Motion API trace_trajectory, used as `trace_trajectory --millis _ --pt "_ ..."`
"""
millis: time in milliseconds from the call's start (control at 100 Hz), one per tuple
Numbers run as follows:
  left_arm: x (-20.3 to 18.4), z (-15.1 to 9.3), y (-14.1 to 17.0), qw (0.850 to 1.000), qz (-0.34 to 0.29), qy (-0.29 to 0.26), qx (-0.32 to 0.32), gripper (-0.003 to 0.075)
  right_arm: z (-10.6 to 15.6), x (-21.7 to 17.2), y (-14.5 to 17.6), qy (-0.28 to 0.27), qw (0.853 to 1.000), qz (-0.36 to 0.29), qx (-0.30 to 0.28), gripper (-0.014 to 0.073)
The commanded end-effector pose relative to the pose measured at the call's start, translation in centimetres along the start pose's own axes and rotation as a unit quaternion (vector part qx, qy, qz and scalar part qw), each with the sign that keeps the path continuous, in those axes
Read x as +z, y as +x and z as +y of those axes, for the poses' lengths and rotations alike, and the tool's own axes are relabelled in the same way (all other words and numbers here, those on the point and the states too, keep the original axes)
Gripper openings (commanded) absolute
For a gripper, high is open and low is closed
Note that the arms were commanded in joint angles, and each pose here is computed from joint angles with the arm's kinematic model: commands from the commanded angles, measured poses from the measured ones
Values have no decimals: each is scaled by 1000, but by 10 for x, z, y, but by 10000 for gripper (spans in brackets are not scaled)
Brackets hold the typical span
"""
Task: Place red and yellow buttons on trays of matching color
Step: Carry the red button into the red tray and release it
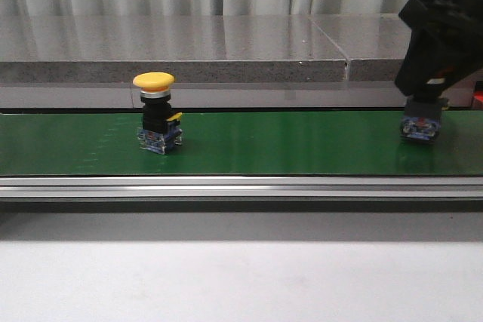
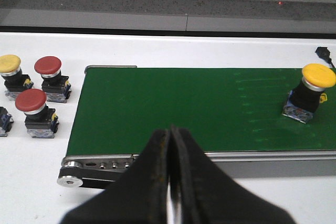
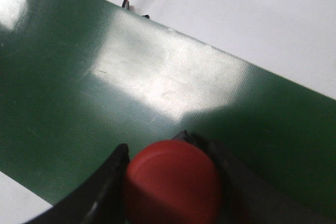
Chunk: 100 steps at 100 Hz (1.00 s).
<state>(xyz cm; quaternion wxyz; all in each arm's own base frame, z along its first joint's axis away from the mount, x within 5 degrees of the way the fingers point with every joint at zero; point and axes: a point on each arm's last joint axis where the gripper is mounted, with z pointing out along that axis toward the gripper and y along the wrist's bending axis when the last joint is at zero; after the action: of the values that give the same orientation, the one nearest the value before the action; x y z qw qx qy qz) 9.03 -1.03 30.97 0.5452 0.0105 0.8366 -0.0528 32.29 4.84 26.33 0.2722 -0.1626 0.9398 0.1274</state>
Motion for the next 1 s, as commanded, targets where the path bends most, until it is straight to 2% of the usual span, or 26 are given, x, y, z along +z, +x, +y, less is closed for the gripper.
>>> trace_trajectory --millis 0,130,250,360,480,620,790,990 --pt "-4 -3 -14 999 -47 13 -5 -19 -9 -31 -22 21 998 -58 -5 132" --pt "-4 -3 -14 999 -47 13 -5 -19 -38 -58 -36 55 993 -97 29 132" --pt "-4 -3 -14 999 -47 13 -5 -19 -74 -83 -45 102 982 -143 73 132" --pt "-4 -3 -14 999 -47 13 -5 -19 -110 -91 -48 142 970 -168 102 132" --pt "-4 -3 -14 999 -47 13 -5 -19 -151 -83 -48 172 959 -176 140 132" --pt "-4 -3 -14 999 -47 13 -5 -19 -187 -65 -45 181 955 -162 169 132" --pt "-4 -3 -14 999 -47 13 -5 -19 -214 -49 -44 186 953 -153 183 132" --pt "-4 -3 -14 999 -47 13 -5 -19 -230 -31 -46 189 953 -147 183 132"
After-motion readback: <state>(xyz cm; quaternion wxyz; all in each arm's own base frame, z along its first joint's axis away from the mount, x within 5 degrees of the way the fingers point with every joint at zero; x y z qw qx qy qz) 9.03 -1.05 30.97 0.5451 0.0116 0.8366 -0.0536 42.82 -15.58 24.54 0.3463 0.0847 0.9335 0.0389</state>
